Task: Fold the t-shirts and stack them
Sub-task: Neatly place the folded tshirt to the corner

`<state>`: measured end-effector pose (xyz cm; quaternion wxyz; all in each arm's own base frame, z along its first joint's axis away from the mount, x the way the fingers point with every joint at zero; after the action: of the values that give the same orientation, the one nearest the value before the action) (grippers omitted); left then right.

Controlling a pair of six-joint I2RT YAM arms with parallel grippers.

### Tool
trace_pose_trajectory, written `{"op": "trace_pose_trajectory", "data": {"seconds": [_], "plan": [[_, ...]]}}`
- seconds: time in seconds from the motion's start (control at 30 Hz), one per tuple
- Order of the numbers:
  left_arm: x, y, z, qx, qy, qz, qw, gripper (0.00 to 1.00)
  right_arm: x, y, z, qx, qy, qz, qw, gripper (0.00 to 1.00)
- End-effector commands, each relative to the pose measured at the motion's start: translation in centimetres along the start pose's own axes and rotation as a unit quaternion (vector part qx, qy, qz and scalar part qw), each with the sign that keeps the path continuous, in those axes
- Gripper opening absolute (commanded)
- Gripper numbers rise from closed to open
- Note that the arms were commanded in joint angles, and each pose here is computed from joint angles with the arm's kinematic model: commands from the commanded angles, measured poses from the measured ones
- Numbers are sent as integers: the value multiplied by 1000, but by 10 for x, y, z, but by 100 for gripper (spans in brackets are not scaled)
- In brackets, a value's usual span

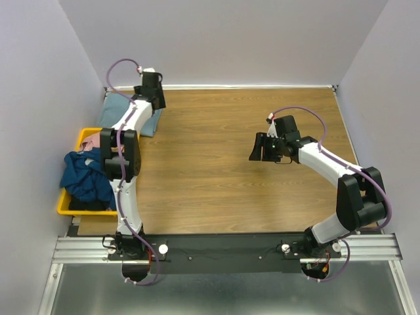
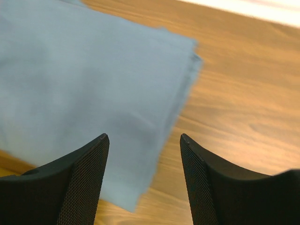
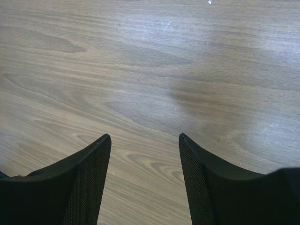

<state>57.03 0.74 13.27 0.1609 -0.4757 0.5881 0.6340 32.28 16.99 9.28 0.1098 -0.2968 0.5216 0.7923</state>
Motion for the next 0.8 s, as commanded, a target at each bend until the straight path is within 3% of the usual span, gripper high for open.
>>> {"op": "trace_pose_trajectory", "data": {"seconds": [0.0,0.27,0.43,0.57,0.67,0.77], "plan": [[47,-10,-18,-6,-75,49,996,69,8,5,1,1,0,7,1000,67],[77,-32,-7,-63,-112,62,990,70,13,3,-2,6,3,13,1000,67],[77,-41,-5,-84,-119,55,988,63,15,0,-3,8,2,18,1000,67],[75,-48,-6,-88,-121,47,988,47,16,-1,-4,9,1,20,1000,67],[73,-54,-3,-101,-126,41,986,28,17,-2,-4,10,1,22,1000,67],[70,-56,-2,-107,-129,36,985,21,16,-2,-4,10,1,22,1000,67]]}}
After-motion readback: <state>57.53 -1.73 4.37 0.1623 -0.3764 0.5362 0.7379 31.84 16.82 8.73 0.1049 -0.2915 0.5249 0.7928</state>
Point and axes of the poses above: each gripper's point midway between its finger pads, its own y axis back along the fingers, its own z axis along the line the jaws close on, x = y × z, the point moved 1 cm from there along y, back along the fingers, and after that the axes turned 12 degrees about y, right-handed, at the moved point
